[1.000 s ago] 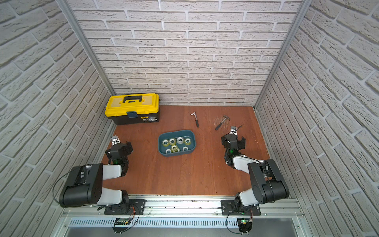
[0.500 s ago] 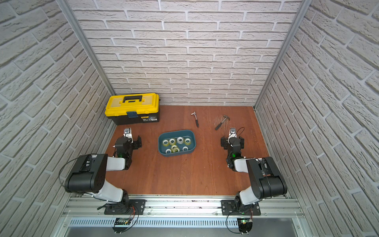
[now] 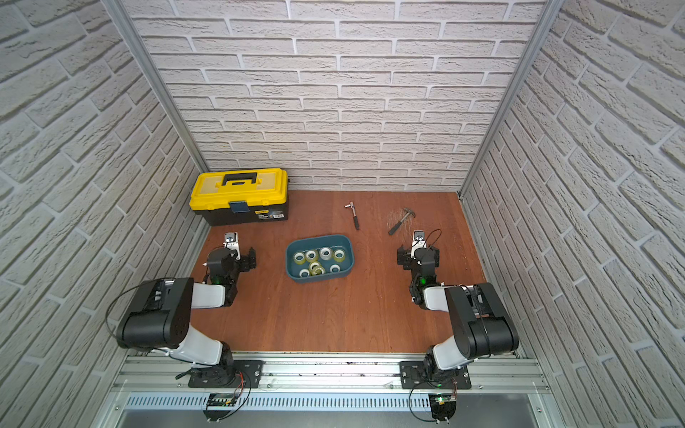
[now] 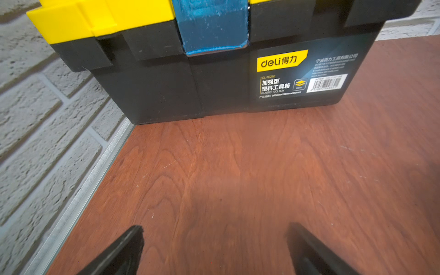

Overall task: Put the transparent tape into the storage box
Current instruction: Reset both arms

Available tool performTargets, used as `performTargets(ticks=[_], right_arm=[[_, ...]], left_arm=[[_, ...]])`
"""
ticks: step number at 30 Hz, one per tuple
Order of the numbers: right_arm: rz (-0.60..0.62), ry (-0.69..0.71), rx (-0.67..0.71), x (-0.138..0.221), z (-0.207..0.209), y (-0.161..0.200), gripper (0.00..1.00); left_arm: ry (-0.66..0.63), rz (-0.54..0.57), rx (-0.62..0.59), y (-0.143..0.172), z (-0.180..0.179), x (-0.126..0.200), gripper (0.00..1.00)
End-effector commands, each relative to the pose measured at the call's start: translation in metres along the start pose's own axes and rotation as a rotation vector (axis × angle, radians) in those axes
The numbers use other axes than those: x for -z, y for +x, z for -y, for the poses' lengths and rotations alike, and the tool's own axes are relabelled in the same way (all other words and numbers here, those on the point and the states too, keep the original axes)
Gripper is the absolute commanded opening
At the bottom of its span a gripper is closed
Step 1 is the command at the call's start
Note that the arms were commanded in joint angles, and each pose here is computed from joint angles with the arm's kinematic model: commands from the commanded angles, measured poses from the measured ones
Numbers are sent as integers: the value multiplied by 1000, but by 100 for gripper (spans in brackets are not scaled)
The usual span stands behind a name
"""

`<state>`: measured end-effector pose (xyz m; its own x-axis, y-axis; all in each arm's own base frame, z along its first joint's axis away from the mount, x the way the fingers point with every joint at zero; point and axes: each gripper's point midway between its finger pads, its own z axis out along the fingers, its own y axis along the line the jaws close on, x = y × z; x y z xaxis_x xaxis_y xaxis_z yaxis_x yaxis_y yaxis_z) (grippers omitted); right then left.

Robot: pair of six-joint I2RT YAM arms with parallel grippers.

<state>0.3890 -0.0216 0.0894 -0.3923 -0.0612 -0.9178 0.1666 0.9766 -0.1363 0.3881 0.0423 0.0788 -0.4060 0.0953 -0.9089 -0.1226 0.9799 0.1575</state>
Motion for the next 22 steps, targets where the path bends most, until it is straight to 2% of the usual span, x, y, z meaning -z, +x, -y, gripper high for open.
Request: performTargets(ticks=[1, 22], right_arm=[[39, -3, -10, 1, 2, -8, 99], [40, -6, -12, 0, 2, -9, 99]], left_arm=[[10, 32, 6, -12, -1, -2, 98], [10, 30, 9, -10, -1, -2, 98]])
